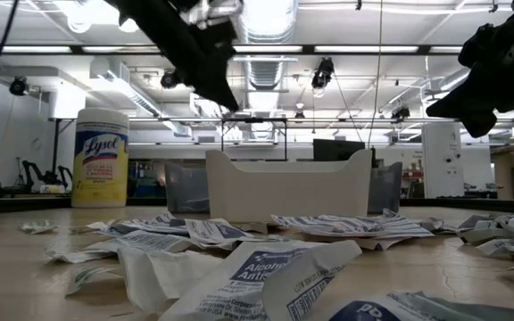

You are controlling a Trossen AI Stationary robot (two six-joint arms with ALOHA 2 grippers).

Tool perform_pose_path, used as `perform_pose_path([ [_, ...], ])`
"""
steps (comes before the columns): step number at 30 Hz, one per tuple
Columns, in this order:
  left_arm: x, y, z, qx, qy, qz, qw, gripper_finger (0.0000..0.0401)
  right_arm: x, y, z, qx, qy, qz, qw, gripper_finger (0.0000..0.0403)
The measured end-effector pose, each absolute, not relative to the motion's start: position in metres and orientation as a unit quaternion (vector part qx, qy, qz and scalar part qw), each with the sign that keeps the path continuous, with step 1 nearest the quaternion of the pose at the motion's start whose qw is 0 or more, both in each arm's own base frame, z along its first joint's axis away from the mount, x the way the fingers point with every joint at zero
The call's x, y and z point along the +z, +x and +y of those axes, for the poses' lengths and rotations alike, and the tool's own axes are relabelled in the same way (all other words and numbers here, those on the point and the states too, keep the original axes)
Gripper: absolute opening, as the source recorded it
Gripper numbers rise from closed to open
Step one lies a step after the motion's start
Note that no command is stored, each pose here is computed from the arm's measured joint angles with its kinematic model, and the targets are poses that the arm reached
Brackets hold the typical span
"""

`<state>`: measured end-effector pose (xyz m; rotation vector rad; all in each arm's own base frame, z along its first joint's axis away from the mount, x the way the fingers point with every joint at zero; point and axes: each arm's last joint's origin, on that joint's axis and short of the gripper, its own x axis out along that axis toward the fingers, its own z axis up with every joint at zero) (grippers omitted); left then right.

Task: Pick & Place First Aid Supplies
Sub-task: Put the alcohol pad into the bottom left black bin

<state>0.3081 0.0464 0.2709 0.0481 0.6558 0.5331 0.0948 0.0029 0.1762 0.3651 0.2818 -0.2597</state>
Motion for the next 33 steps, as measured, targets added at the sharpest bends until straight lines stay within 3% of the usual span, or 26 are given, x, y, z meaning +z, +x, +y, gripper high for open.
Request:
perform_pose_path([
  [7,0.259,0.330,0.090,0.177,0.044,0.458,0.870,0.0000,0.176,0.095,0.003,-0.128,0.180,0.140,0.965,0.0008],
  [19,0.240,0.329,0.127,0.073,0.009,0.492,0.867,0.0000,0.176,0.095,0.003,-0.128,0.180,0.140,0.965,0.0008],
  [33,0.200,0.339,0.138,0.050,0.002,0.539,0.841,0.0000,0.176,0.095,0.003,-0.128,0.180,0.140,0.965,0.0008],
])
